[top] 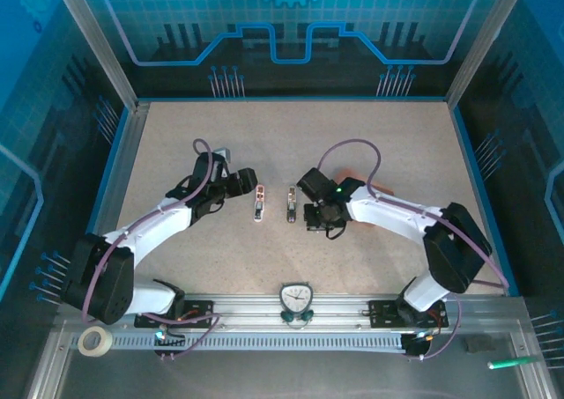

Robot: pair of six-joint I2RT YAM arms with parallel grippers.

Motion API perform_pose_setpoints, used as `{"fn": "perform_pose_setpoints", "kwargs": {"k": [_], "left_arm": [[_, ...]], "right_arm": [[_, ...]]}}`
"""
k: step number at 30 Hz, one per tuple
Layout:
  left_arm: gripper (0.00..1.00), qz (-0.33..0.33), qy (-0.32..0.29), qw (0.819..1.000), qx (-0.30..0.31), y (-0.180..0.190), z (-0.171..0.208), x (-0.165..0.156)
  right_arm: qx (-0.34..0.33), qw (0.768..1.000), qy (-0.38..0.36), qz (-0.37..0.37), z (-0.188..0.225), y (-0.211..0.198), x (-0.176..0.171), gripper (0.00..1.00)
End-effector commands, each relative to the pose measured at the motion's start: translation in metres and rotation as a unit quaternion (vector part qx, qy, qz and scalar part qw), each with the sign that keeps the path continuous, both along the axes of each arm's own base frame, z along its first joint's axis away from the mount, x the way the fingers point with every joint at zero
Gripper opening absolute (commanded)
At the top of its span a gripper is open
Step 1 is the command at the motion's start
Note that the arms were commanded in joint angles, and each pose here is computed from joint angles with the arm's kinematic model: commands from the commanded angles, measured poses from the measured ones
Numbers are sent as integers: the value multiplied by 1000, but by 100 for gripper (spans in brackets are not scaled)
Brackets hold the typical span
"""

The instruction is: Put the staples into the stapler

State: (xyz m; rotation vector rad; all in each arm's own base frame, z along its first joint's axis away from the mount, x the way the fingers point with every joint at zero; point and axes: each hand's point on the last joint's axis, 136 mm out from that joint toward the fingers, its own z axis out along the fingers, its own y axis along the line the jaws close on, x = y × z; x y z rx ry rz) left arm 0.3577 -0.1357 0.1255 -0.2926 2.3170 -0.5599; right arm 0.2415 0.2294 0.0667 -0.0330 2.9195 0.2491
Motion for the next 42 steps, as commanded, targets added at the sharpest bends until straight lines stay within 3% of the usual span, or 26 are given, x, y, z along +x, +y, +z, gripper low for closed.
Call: {"fn": "perform_pose_setpoints", "kwargs": {"k": [1, 13, 22, 42], "left_arm": [[82, 5, -13, 1000, -15, 6, 6, -1], [82, 8, -19, 1000, -2, 15, 6, 0], [82, 2, -22, 1000, -4, 13, 10, 5], [82, -6, -18, 1000, -10, 9, 9, 5]], "right_arm": [[-10, 999, 33, -37, -22, 3, -4, 15], [-54, 994, 91, -35, -58, 6, -15, 17], [-68, 994, 85, -22, -20, 2, -9, 32], [-71, 988, 135, -12, -45, 4, -9, 30]]}}
